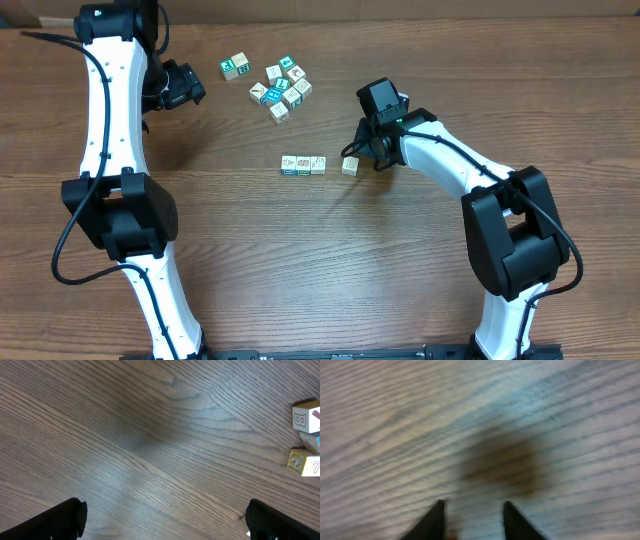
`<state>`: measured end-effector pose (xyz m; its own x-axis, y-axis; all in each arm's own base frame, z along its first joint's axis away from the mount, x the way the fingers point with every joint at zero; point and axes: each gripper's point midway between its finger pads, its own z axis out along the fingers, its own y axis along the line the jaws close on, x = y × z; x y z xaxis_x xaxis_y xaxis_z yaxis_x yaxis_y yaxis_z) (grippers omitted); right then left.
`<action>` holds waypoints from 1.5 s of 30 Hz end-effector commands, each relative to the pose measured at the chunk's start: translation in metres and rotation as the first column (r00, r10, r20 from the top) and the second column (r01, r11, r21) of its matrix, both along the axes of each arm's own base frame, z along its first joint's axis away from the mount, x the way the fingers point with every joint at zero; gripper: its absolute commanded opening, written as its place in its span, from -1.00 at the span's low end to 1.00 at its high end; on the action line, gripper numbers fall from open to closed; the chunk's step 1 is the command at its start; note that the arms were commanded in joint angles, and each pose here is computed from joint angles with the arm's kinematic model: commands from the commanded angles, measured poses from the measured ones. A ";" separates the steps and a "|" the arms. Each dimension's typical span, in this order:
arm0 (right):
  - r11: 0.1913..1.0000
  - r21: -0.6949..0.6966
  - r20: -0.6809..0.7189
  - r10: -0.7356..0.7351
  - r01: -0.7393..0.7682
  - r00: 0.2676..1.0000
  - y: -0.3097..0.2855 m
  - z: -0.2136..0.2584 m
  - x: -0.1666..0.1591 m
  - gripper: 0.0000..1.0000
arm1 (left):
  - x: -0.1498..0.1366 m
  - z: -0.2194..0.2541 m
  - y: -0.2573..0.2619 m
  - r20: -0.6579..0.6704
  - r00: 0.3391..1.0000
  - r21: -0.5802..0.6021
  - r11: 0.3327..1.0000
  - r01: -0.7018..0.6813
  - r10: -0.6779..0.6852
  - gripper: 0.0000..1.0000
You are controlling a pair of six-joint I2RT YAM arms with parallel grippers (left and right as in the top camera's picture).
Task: Form a horizontal line
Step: 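Lower the L block beside the elephant block and open the right gripper, then push the L block left against the elephant block with the right gripper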
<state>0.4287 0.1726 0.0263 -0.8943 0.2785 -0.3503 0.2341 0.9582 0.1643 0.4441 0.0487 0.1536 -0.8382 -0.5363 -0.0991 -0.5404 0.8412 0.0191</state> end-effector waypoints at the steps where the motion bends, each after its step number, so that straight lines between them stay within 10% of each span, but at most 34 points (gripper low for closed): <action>1: 0.999 -0.014 -0.021 -0.030 0.029 0.999 -0.005 -0.002 -0.006 -0.65 | 0.001 0.001 -0.003 0.006 1.000 -0.001 1.000 0.003 -0.003 0.99; 4: 0.999 -0.029 -0.070 -0.045 0.043 0.997 -0.009 -0.006 -0.017 -0.93 | 0.001 0.001 -0.003 0.006 1.000 -0.001 1.000 0.003 -0.003 0.99; 45: 0.993 0.092 -0.174 0.091 -0.076 0.981 0.014 -0.011 -0.040 -0.93 | 0.001 0.001 -0.003 0.006 1.000 -0.001 1.000 0.003 -0.003 0.99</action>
<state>0.3843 0.2002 0.0178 -0.9684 0.2204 -0.1168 0.1820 0.9445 0.2736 0.4441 0.0487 0.1536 -0.8380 -0.5366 -0.0991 -0.5408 0.8410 0.0190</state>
